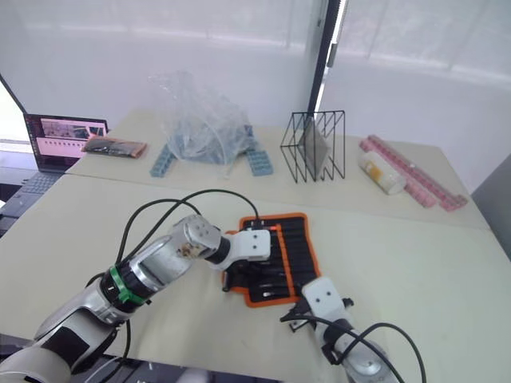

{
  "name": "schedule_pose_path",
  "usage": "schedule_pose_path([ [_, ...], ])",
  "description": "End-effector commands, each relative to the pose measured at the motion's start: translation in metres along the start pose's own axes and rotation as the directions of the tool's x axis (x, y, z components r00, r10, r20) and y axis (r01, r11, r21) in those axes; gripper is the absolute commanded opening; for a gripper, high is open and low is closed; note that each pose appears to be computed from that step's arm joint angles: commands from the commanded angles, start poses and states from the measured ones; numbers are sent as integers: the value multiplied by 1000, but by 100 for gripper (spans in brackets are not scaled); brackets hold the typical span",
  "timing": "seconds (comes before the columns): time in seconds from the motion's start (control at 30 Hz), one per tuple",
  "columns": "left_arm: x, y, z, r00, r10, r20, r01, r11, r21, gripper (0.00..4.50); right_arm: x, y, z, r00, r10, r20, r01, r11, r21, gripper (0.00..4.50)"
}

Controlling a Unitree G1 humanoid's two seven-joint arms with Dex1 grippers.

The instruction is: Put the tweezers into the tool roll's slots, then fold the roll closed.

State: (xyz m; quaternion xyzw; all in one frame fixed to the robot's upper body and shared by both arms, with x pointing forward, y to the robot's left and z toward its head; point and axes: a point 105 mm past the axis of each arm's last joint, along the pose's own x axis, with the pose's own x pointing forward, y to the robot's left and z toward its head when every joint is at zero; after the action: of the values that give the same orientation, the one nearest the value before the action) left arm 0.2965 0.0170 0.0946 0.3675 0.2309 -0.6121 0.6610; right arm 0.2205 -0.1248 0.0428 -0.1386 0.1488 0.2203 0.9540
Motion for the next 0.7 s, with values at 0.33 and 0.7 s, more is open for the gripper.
schedule_pose_path([
  [0.33, 19, -10, 23, 998, -21, 59, 18, 999, 47, 4, -5, 21, -68, 957, 86, -277, -68, 995, 76, 0],
  [0.7, 44, -10, 34, 993, -19, 118, 14, 999, 39, 4, -5, 22, -68, 957, 88, -276, -69, 995, 77, 0],
])
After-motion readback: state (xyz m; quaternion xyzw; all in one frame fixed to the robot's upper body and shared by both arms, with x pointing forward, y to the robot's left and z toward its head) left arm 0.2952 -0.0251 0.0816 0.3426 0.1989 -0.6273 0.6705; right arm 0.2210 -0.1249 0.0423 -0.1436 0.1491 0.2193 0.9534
